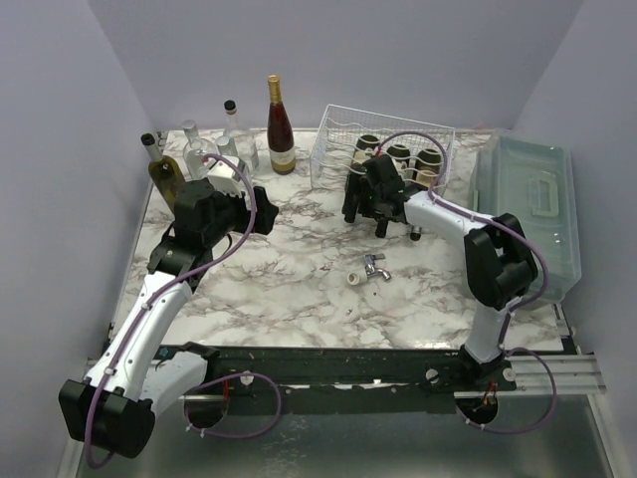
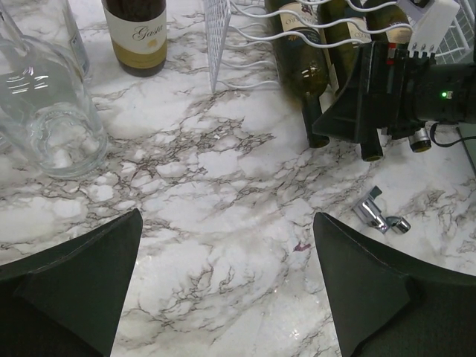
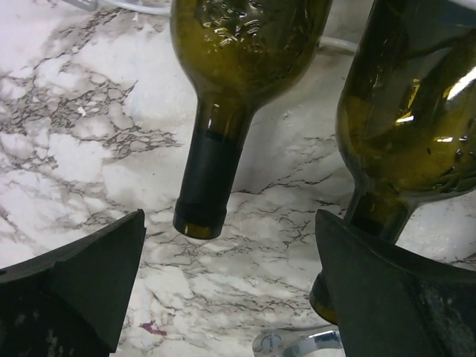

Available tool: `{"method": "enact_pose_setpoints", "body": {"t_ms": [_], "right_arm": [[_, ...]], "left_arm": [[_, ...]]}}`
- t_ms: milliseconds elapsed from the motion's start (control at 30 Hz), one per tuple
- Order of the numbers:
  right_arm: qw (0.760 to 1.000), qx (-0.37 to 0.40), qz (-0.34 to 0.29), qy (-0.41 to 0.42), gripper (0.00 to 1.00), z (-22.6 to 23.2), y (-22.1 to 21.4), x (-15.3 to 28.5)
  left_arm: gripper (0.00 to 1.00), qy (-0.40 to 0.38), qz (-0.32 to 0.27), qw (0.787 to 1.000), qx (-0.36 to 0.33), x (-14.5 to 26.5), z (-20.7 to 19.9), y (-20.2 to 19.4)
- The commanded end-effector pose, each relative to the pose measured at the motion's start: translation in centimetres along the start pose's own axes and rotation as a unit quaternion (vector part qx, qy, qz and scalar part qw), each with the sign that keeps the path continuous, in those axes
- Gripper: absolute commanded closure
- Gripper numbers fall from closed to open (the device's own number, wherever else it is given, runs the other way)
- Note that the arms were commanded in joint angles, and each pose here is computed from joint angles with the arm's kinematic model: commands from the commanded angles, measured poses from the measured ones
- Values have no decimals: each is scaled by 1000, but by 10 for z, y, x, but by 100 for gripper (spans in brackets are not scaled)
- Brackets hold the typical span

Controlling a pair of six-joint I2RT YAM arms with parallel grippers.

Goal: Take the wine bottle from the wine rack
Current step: Pick up the wine bottle from the wine rack.

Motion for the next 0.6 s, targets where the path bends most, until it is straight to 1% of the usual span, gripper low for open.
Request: {"method": "enact_pose_setpoints", "body": {"t_ms": [0, 233, 267, 333, 500, 567], "right_arm": [[998, -43, -26, -29, 2, -1, 10, -14], [997, -60, -27, -34, 5, -1, 8, -33], [997, -66, -26, -34, 8, -1, 7, -35], [997, -68, -31, -30, 10, 1, 7, -40], [996, -83, -38, -22, 22, 5, 10, -48], [994, -96, -45, -20, 25, 6, 12, -51]], "left_arm": [[1, -1, -3, 1000, -4, -2, 1, 0], [1, 0, -6, 1000, -5, 0, 1, 1], [1, 1, -8, 1000, -6, 1, 2, 2], [1, 3, -8, 1000, -7, 1, 2, 2], [1, 2, -8, 1000, -6, 1, 2, 2], [1, 1, -8, 1000, -6, 1, 2, 2]]}}
Point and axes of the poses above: each gripper's point midway between its finger pads, its own x axis back along the fingers, its own z axis along the line the jaws close on, y = z × x, the point moved 2 cm from there along x, back along the fingers, and after that the axes turned 9 degrees about -x, right-handed, at the moved point
